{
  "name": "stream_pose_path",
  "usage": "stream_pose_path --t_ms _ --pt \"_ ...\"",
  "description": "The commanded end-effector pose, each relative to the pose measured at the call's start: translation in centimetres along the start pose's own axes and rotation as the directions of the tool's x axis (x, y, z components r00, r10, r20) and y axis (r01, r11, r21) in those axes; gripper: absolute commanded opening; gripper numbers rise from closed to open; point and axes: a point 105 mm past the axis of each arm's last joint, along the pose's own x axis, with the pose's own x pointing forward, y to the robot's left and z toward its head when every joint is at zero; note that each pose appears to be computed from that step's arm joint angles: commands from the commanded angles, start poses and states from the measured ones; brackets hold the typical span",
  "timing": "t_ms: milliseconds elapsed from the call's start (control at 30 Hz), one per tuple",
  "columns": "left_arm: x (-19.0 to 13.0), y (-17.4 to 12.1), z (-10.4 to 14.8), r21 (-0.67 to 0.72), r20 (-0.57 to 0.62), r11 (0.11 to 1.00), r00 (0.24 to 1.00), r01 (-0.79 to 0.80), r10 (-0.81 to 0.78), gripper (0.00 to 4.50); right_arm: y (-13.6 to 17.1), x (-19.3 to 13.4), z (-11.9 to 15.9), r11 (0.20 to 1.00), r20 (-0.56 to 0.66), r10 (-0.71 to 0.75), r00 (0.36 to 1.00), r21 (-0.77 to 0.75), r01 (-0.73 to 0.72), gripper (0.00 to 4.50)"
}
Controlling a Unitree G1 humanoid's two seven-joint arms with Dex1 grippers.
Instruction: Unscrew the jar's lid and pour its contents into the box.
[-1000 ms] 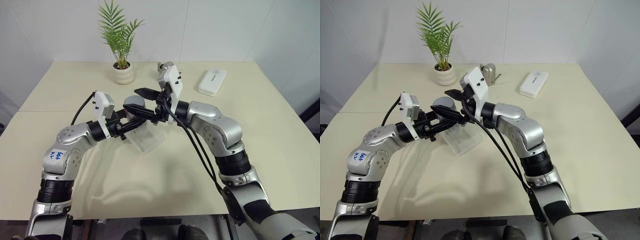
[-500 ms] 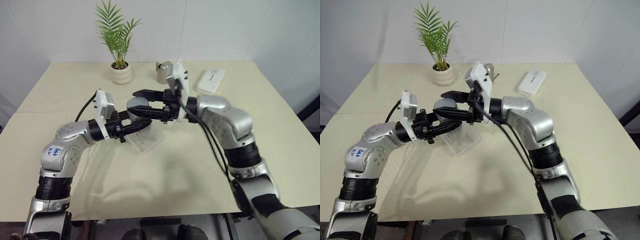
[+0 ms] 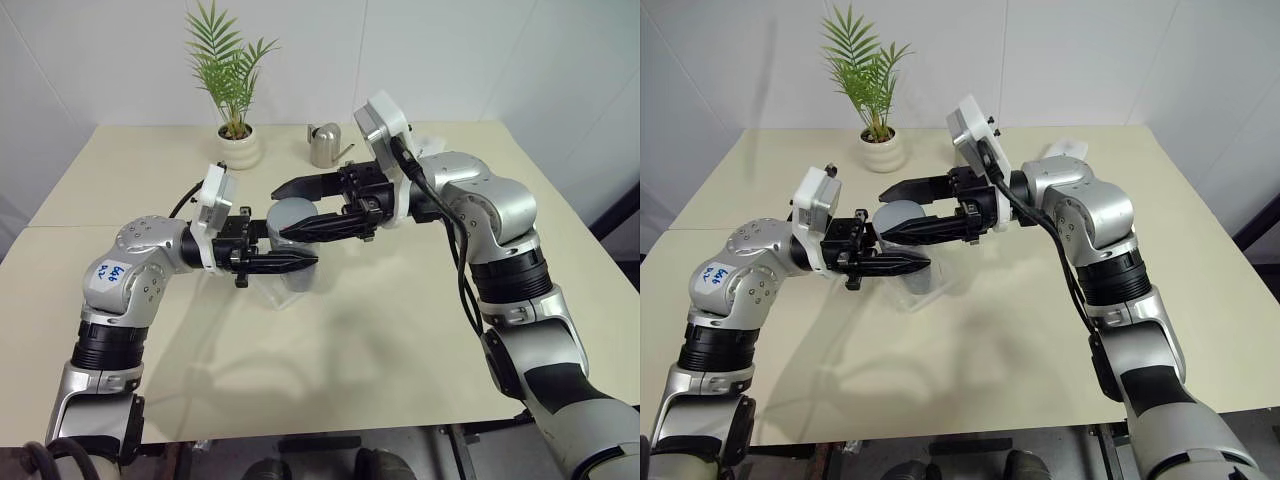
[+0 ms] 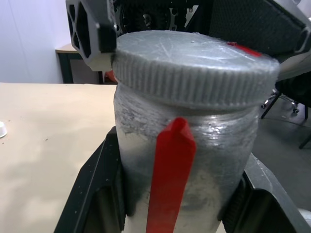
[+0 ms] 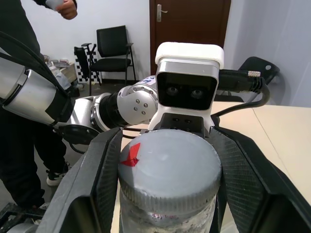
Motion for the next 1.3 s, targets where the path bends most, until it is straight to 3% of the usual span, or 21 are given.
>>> stream_pose_path --t_ms 33,100,333,667,1000,1300 --pt "-1.7 0.8 0.9 0.048 -0.001 0.993 0.995 -0.104 0.105 1.91 -0.9 -1.0 1.5 0.990 0.046 -0.108 0.993 -0.084 0.112 3.86" --pt "-2.5 1.4 0.5 0.049 -0.020 0.984 0.985 -0.171 0.172 1.91 -1.0 -1.5 1.9 0.985 0.065 -0.131 0.989 -0.104 0.137 4.48" --pt "-2.8 1.7 0.0 0.037 -0.036 0.969 0.968 -0.246 0.247 1.91 -0.3 0.2 1.0 0.977 0.079 -0.187 0.979 -0.094 0.194 4.48" --pt "-1.9 1.2 -0.3 0.021 -0.031 0.972 0.972 -0.233 0.233 1.91 -2.1 2.5 -0.6 0.948 0.040 -0.302 0.952 -0.090 0.304 4.48" --pt "-1.9 0.5 -0.6 0.012 -0.025 0.974 0.974 -0.227 0.227 1.91 -3.5 1.1 0.2 0.942 0.058 -0.318 0.946 -0.095 0.323 4.48" --pt "-1.9 0.4 -0.5 0.013 -0.013 0.973 0.973 -0.230 0.230 1.91 -5.3 -3.0 0.0 0.913 0.046 -0.402 0.914 -0.056 0.404 4.48"
